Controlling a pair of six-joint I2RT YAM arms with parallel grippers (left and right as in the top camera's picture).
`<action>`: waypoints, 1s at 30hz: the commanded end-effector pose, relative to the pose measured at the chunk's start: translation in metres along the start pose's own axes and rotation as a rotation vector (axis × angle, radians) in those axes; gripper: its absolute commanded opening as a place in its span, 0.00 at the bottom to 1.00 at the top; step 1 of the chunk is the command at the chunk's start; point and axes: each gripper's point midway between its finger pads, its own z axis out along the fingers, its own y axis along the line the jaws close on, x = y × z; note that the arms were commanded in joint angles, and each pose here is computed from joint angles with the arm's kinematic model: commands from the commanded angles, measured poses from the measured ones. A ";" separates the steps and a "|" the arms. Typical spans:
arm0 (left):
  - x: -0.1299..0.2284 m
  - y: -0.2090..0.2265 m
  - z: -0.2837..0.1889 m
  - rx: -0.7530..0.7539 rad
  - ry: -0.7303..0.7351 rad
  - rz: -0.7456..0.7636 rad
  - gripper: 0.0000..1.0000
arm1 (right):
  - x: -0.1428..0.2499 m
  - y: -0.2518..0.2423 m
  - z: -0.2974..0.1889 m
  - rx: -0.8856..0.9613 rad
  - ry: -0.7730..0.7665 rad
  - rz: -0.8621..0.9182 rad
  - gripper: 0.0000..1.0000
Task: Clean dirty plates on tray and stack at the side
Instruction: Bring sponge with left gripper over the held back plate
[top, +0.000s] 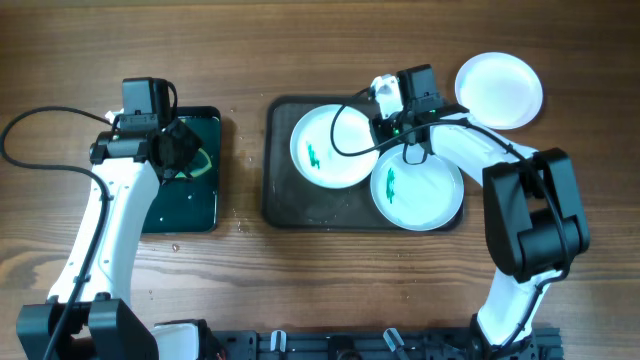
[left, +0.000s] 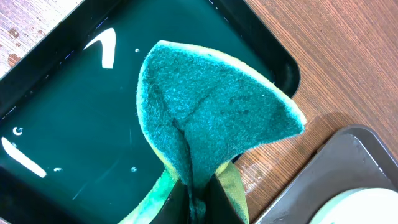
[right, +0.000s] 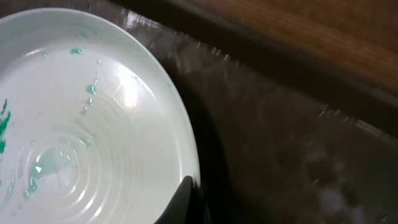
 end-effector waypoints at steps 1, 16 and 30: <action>0.001 -0.003 0.001 0.023 0.016 0.007 0.04 | 0.011 0.023 0.002 -0.031 0.047 -0.026 0.27; 0.020 -0.028 -0.001 0.110 0.078 0.050 0.04 | -0.008 0.021 0.013 0.019 -0.034 -0.302 0.38; 0.117 -0.123 0.004 0.275 0.194 0.237 0.04 | 0.018 0.027 0.006 -0.010 0.101 0.078 0.04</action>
